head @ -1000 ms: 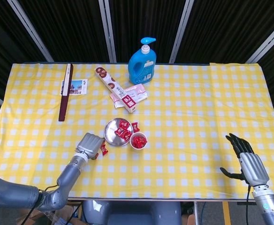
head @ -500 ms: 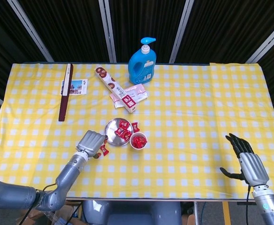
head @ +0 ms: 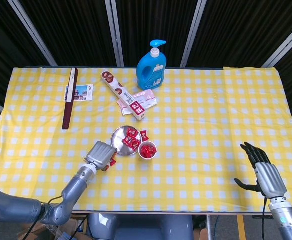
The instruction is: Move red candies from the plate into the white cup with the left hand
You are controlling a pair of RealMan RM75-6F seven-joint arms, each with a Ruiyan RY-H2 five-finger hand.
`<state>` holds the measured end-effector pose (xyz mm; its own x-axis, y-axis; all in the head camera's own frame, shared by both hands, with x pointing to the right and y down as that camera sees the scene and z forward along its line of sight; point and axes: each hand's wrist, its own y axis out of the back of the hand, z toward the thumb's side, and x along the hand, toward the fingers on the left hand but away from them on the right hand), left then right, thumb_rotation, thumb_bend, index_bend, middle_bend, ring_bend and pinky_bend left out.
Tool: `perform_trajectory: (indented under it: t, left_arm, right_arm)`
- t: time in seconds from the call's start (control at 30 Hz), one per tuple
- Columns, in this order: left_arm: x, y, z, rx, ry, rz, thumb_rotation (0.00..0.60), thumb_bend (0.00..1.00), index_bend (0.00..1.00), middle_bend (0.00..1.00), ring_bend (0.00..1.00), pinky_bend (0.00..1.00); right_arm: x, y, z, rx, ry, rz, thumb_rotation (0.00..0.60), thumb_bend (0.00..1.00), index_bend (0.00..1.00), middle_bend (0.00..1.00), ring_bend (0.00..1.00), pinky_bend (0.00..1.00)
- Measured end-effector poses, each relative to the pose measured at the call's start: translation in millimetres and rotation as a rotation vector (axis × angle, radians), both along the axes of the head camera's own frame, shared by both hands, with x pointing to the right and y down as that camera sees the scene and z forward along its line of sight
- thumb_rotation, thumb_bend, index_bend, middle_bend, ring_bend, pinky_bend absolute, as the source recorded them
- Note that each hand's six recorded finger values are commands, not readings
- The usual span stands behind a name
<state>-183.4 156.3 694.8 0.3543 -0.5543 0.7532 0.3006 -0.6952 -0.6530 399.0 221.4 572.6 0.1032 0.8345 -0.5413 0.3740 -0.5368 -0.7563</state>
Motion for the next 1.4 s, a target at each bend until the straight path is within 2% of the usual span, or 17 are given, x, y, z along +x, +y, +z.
perform_trajectory:
  t: [0.33, 0.67, 0.9, 1.07, 1.4]
  left_arm:
    - [0, 1, 8, -0.002, -0.008, -0.013, 0.6, 0.29, 0.43, 0.95, 0.99, 0.95]
    - [2, 4, 14, -0.009, -0.014, -0.01, 0.6, 0.43, 0.56, 0.96, 0.99, 0.95]
    - [2, 6, 10, -0.007, -0.006, -0.009, 0.6, 0.44, 0.58, 0.96, 0.99, 0.95]
    - [6, 0, -4, 0.014, 0.032, -0.025, 0.6, 0.44, 0.56, 0.96, 0.99, 0.95]
    - [33, -38, -46, 0.105, 0.189, -0.101, 0.6, 0.43, 0.52, 0.95, 0.98, 0.95]
  right_arm:
    - [0, 0, 0, -0.001, 0.003, 0.001, 0.6, 0.28, 0.0, 0.0, 0.0, 0.0]
    - [0, 0, 0, -0.002, 0.002, 0.002, 0.6, 0.28, 0.0, 0.0, 0.0, 0.0]
    - [0, 0, 0, 0.0, 0.001, 0.001, 0.6, 0.28, 0.0, 0.0, 0.0, 0.0]
    - [0, 1, -1, 0.001, 0.001, 0.0, 0.6, 0.28, 0.0, 0.0, 0.0, 0.0]
    - [-1, 0, 0, 0.0, -0.002, -0.002, 0.6, 0.28, 0.0, 0.0, 0.0, 0.0]
